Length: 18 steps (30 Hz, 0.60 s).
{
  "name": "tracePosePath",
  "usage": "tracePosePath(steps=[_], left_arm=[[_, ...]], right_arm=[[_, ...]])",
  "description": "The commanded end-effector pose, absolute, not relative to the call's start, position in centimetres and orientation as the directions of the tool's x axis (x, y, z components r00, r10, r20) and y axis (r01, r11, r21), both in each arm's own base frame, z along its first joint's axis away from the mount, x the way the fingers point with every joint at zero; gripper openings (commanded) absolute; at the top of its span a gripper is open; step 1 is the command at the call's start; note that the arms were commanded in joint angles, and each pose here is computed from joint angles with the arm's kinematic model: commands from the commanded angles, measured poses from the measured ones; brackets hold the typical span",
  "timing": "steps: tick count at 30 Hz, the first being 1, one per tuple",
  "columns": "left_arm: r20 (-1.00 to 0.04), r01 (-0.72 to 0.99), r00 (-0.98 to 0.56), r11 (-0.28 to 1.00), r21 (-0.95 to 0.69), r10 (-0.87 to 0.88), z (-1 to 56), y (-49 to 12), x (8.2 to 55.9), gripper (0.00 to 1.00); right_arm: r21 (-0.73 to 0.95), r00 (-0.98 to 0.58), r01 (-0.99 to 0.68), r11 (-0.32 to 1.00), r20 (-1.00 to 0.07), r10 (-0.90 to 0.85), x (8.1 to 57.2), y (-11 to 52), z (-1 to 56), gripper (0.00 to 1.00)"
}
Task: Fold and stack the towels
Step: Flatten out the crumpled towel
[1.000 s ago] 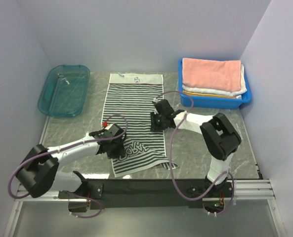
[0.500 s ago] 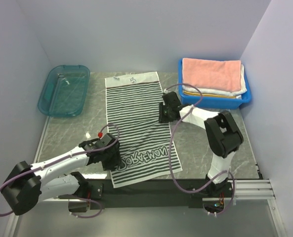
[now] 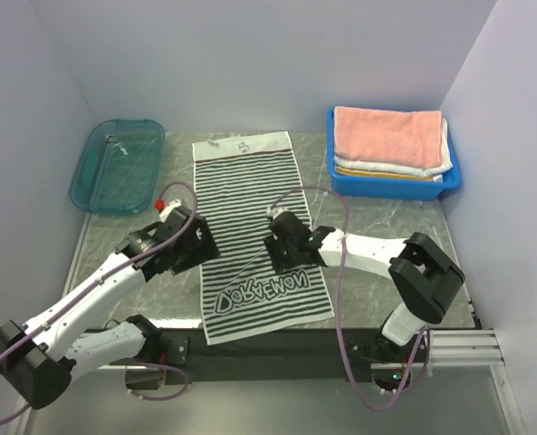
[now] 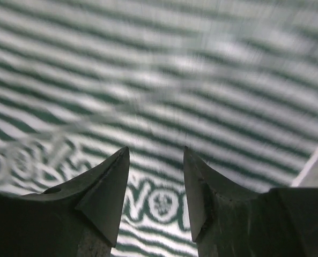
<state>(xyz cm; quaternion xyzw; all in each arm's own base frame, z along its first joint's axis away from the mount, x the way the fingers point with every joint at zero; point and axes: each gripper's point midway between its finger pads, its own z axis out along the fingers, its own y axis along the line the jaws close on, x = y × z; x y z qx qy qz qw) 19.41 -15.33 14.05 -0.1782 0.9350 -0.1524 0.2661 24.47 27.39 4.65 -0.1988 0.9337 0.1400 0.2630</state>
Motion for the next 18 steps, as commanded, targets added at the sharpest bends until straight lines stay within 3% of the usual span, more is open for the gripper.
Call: tracePosePath(steps=[1, 5, 11, 14, 18], left_arm=[[-0.560, -0.305, -0.713, 0.905, -0.296, -0.423, 15.1, -12.0, 22.7, 0.84], [-0.602, -0.355, -0.670, 0.900, -0.253, -0.433, 15.4, -9.8, 25.6, 0.84], [-0.583, -0.352, -0.684, 0.898, -0.263, -0.439, 14.6, -10.3, 25.8, 0.82], [-0.566, -0.342, -0.700, 0.900, -0.270, -0.436, 13.7, -10.9, 25.9, 0.79], [-0.566, -0.341, -0.698, 0.899, -0.275, -0.438, 13.8, -11.9, 28.0, 0.74]], right_arm=[[0.093, -0.815, -0.419, 0.903, -0.478, -0.329, 22.0, 25.6, 2.1, 0.56], [0.087, -0.838, -0.441, 0.893, -0.395, -0.376, 18.0, 24.6, 0.1, 0.60], [0.083, -0.823, -0.539, 0.838, -0.265, -0.503, 10.3, 23.2, -0.1, 0.61], [0.099, -0.791, -0.567, 0.818, -0.344, -0.507, 10.9, 24.0, 2.9, 0.61], [0.101, -0.722, -0.546, 0.832, -0.560, -0.407, 18.1, 26.0, 10.3, 0.62]])
